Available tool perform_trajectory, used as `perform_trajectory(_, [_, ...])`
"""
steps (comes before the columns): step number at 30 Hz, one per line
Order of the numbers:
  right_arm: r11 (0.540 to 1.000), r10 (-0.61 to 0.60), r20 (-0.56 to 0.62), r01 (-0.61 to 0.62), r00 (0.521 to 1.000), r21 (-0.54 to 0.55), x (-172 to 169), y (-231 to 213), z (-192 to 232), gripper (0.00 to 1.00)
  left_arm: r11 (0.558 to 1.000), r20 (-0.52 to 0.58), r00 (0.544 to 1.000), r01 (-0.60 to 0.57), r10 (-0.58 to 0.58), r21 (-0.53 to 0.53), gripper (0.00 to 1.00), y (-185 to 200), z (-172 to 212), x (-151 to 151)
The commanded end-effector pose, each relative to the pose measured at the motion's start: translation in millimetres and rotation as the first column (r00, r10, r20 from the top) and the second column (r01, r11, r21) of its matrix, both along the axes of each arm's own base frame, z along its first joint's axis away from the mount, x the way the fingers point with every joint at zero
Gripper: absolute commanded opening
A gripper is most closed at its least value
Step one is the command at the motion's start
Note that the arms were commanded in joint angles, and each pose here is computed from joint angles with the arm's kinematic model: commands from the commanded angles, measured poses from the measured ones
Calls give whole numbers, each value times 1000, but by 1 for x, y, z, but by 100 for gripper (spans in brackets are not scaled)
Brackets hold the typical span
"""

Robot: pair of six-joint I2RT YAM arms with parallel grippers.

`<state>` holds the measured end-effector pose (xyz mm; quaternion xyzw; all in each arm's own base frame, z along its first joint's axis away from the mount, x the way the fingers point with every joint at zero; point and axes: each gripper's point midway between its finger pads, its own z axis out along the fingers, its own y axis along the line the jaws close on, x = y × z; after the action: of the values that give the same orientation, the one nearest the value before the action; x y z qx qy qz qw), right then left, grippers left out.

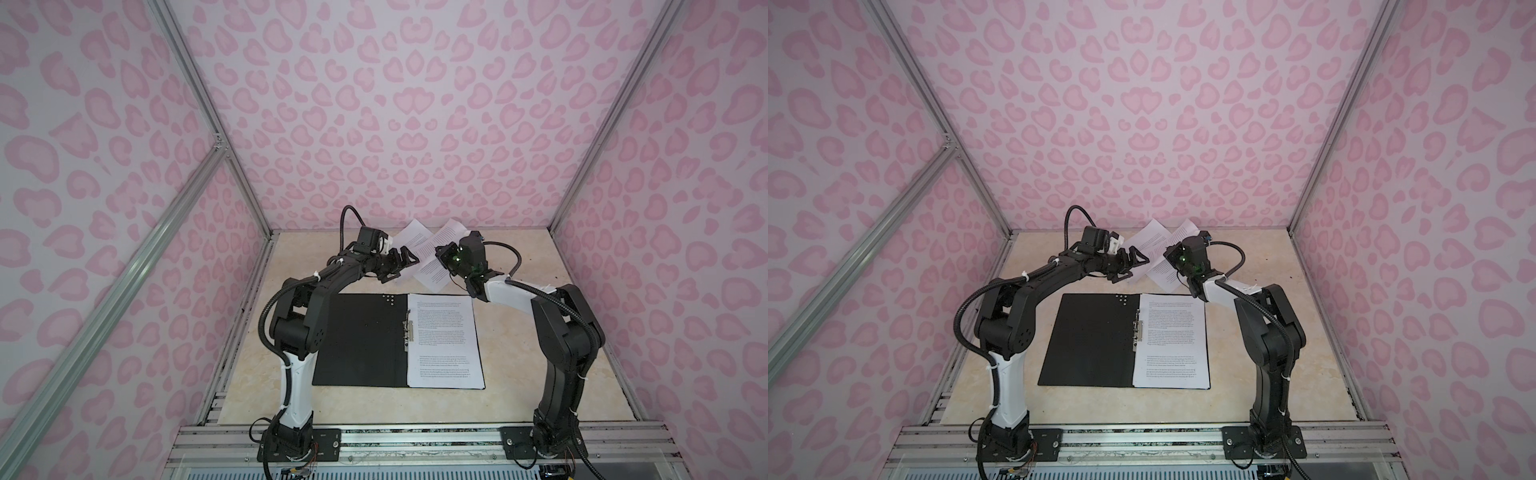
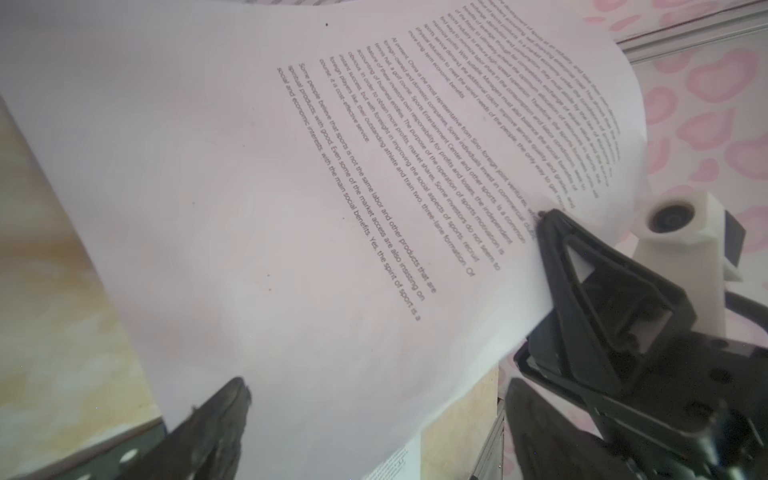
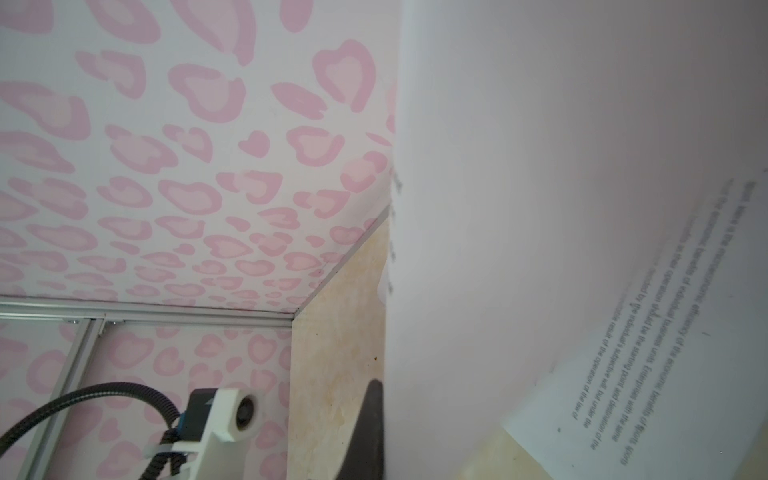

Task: Put the files into the folder
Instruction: 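Carry the sheet over the folder with the right gripper while the left withdraws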

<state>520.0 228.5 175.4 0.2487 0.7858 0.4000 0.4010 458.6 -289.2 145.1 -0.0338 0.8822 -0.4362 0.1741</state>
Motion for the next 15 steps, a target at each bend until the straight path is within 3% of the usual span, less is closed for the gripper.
perform_trajectory(1, [967,161,-63,-170,985,-190,-25,8,-1,0,999,245,970,2,7,-35,98,17,107,-35])
perform_trajectory(6, [871,372,-105,-386,922,-304,-71,26,35,0,998,356,934,-37,19,45,98,41,110,-93])
perform_trajectory(11, [728,555,-147,-564,819,-389,-145,42,66,0,994,483,874,-92,51,62,98,64,111,-146])
perform_trajectory(15, [682,623,-130,-617,771,-393,-201,46,85,0,981,572,816,-168,85,95,98,88,101,-169])
